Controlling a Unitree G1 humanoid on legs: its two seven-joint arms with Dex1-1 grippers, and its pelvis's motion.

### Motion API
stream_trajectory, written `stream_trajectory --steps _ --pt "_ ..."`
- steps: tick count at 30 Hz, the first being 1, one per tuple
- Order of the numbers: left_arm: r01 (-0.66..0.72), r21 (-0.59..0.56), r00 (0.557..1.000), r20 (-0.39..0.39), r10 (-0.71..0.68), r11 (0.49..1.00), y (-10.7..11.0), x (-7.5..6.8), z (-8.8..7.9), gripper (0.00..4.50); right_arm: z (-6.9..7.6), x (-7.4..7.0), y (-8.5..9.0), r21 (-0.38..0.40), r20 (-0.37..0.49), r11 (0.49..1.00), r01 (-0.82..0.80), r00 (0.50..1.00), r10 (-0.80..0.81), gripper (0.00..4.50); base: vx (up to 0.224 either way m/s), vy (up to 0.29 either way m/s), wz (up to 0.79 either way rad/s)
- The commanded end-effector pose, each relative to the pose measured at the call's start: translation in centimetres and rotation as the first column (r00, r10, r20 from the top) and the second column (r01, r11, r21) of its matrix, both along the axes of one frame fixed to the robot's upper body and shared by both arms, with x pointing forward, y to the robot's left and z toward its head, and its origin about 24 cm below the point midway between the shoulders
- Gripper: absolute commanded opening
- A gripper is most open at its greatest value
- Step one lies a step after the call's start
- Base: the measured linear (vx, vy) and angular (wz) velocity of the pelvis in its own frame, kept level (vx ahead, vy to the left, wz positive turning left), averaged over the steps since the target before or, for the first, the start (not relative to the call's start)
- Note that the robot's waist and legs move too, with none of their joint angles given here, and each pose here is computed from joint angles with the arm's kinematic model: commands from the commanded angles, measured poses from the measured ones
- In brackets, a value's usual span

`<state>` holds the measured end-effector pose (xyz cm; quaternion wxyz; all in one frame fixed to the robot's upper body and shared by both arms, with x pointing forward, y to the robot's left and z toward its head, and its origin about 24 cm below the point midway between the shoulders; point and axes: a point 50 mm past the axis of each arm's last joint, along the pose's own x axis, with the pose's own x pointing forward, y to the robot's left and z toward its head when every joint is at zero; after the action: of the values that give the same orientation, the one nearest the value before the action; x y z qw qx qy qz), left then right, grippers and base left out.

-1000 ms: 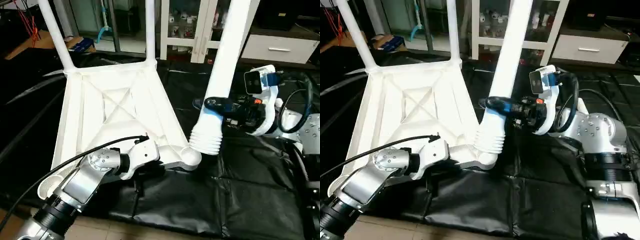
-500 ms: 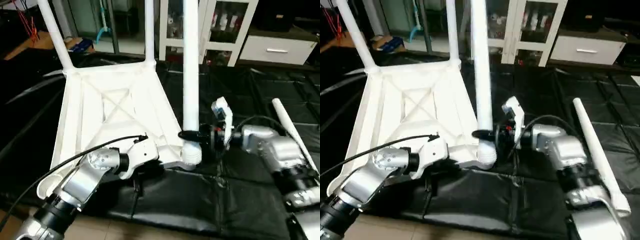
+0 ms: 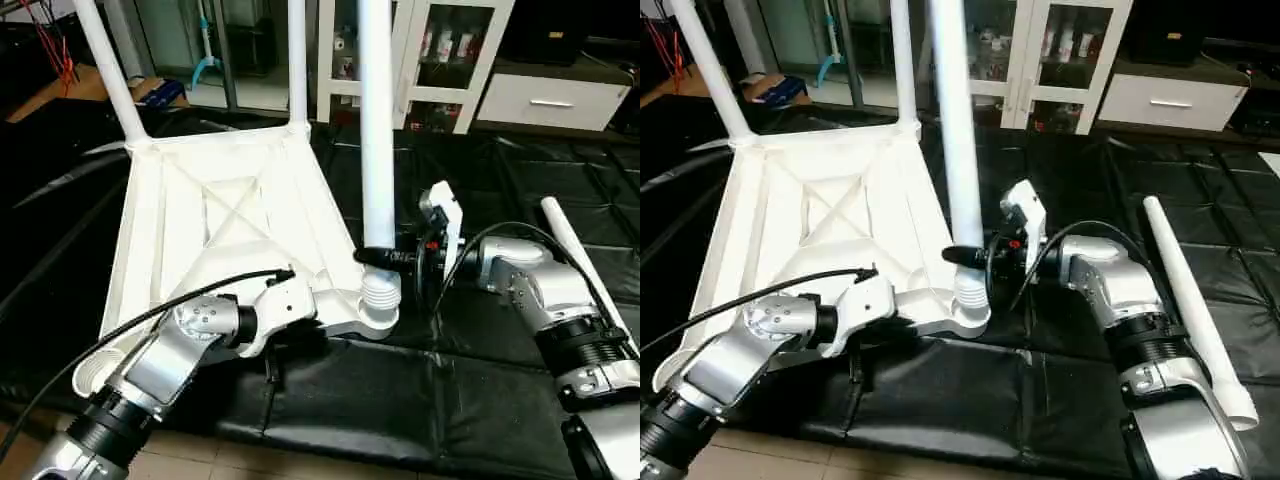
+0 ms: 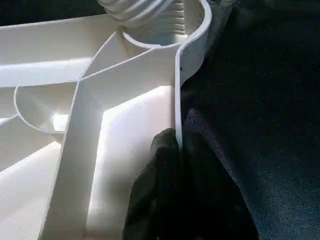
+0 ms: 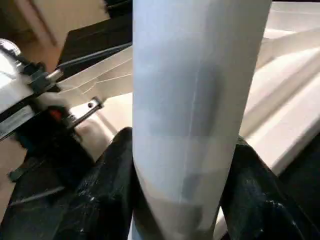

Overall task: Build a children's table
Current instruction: Insert table leg to table base

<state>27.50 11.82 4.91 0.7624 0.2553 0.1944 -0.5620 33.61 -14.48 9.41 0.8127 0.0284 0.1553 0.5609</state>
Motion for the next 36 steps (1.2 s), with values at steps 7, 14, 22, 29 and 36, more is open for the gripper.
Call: stream_trajectory --steps 7,14,22,29,36 --pt "-0.026 0.088 0.998 -0.060 0.031 0.996 1.2 -0.5 -1.7 0.01 -1.3 -1.1 -0.4 -0.112 -0.066 0.985 -0.128 0.990 0.121 1.84 0.000 0.000 0.00" --pt "-0.031 0.084 0.998 -0.052 0.036 0.996 1.2 -0.3 -1.5 0.01 -1.7 -0.4 0.3 -0.180 0.015 0.978 -0.106 0.994 0.110 1.84 0.000 0.000 0.00" --pt "-0.033 0.088 0.998 -0.051 0.037 0.996 1.2 -0.3 -1.5 0.01 -2.3 -0.7 1.4 -0.203 0.015 0.963 -0.178 0.983 0.185 1.84 0.000 0.000 0.00" --pt "-0.037 0.088 0.998 -0.055 0.041 0.995 1.4 -0.5 -1.6 0.01 -3.0 -0.6 0.9 -0.171 0.002 0.980 -0.106 0.994 0.108 1.84 0.000 0.000 0.00" --pt "-0.035 0.088 0.998 -0.056 0.040 0.996 1.4 -0.5 -1.6 0.01 -4.2 -0.7 -0.6 -0.096 -0.035 0.995 0.035 0.999 -0.038 1.84 0.000 0.000 0.00"
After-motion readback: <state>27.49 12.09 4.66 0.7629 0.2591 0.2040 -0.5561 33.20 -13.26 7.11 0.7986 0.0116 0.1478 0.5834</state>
